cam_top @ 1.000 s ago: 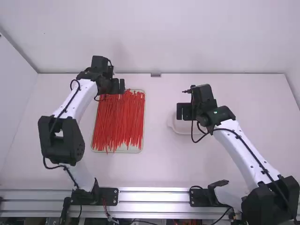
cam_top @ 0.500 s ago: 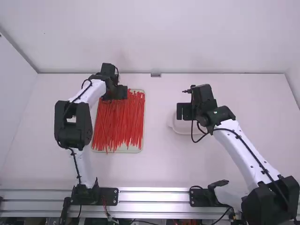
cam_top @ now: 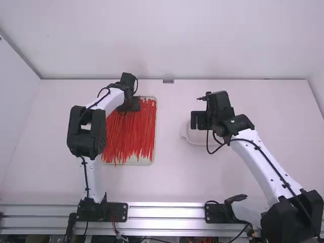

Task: Fasten the cable tie

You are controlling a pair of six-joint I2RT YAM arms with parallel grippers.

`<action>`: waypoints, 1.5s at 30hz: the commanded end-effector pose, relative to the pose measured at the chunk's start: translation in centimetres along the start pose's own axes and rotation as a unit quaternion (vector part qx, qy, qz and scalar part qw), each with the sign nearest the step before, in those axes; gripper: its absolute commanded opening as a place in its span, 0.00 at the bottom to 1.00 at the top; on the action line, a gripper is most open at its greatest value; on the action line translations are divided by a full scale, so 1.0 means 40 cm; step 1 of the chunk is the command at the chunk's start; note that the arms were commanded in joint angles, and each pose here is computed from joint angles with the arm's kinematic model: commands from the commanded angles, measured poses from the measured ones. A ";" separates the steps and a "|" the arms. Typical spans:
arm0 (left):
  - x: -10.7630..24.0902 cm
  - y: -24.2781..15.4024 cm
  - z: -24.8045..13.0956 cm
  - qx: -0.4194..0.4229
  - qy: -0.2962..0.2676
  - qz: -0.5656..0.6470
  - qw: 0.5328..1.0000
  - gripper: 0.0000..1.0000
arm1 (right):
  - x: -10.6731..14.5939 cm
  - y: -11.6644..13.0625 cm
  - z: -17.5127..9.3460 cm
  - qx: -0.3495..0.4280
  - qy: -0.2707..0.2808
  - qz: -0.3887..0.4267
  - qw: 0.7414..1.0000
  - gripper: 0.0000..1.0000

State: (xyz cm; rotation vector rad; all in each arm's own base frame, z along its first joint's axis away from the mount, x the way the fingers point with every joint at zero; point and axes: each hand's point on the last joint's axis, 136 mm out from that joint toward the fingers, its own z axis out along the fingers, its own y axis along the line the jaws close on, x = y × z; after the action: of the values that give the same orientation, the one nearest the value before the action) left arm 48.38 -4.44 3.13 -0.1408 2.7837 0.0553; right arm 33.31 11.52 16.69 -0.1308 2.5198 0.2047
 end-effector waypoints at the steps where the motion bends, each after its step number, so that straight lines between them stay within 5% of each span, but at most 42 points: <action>1: -0.009 0.017 0.008 -0.023 -0.006 -0.003 1.000 0.57 | -0.031 0.005 -0.022 0.000 -0.018 0.001 1.000 0.99; 7: 0.004 0.031 0.028 -0.025 -0.005 -0.010 1.000 0.38 | -0.031 0.004 -0.022 0.000 -0.018 0.001 1.000 0.98; 26: 0.086 0.025 0.104 -0.014 0.001 -0.005 1.000 0.27 | -0.031 0.005 -0.022 0.000 -0.018 0.001 1.000 0.99; 45: 0.073 0.064 0.084 -0.041 -0.013 -0.042 0.998 0.03 | -0.032 0.005 -0.022 -0.001 -0.019 0.003 1.000 0.99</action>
State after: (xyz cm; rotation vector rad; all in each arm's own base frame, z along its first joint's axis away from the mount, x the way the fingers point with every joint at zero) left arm 47.55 -3.11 -0.73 -0.2142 2.7307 0.1080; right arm 33.32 11.50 16.67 -0.1257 2.5204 0.2049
